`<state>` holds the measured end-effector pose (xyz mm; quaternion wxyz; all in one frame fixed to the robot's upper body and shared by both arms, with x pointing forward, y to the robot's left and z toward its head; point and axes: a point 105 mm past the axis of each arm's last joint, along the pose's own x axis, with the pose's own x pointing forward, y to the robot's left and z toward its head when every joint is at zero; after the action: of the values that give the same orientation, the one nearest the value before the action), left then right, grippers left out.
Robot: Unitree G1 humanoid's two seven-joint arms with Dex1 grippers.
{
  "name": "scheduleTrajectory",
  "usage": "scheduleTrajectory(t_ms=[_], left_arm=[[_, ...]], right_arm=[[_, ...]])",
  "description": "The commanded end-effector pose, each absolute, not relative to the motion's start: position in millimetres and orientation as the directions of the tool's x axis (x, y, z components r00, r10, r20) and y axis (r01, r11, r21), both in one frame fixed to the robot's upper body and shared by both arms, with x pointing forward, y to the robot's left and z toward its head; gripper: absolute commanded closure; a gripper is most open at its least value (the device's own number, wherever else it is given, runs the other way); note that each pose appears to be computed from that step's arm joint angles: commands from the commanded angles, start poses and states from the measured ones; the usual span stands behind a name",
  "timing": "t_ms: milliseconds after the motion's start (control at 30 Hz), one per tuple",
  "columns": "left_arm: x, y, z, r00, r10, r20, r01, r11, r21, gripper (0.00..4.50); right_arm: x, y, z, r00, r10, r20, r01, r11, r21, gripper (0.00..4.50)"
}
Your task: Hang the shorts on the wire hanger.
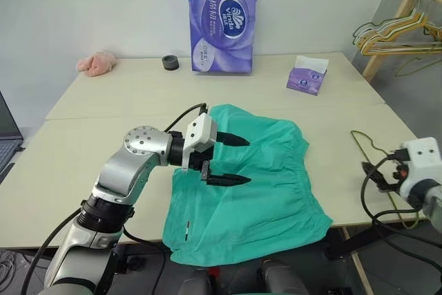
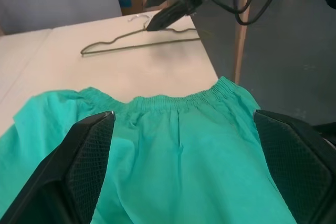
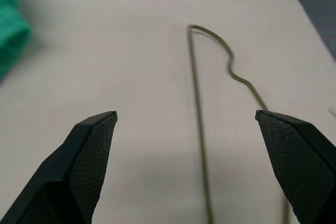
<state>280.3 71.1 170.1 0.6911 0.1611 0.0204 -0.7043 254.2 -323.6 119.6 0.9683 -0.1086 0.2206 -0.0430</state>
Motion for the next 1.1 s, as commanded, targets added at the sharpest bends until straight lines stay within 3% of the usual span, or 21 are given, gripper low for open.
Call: scheduleTrajectory(t_ms=[33, 167, 400, 967, 1100], left_arm=[[284, 66, 175, 0.003, -0.962, -0.273, 0.960, -0.074, 0.270, 0.05], [282, 60, 169, -0.021, -0.952, -0.304, 0.935, -0.126, 0.331, 0.05], [272, 59, 165, -0.078, -0.941, -0.328, 0.926, -0.190, 0.326, 0.05], [272, 54, 167, -0.073, -0.942, -0.328, 0.924, -0.188, 0.334, 0.05], [272, 54, 166, -0.069, -0.943, -0.325, 0.925, -0.183, 0.334, 0.00]], right_arm=[[245, -342, 127, 0.888, -0.203, -0.412, 0.108, 0.964, -0.243, 0.00], [236, -356, 113, 0.849, -0.243, -0.469, 0.163, 0.965, -0.205, 0.00], [236, -358, 98, 0.824, -0.158, -0.543, 0.106, 0.986, -0.127, 0.00], [275, -385, 76, 0.726, -0.068, -0.684, -0.022, 0.992, -0.123, 0.00], [276, -385, 67, 0.666, -0.022, -0.745, -0.074, 0.993, -0.096, 0.87]])
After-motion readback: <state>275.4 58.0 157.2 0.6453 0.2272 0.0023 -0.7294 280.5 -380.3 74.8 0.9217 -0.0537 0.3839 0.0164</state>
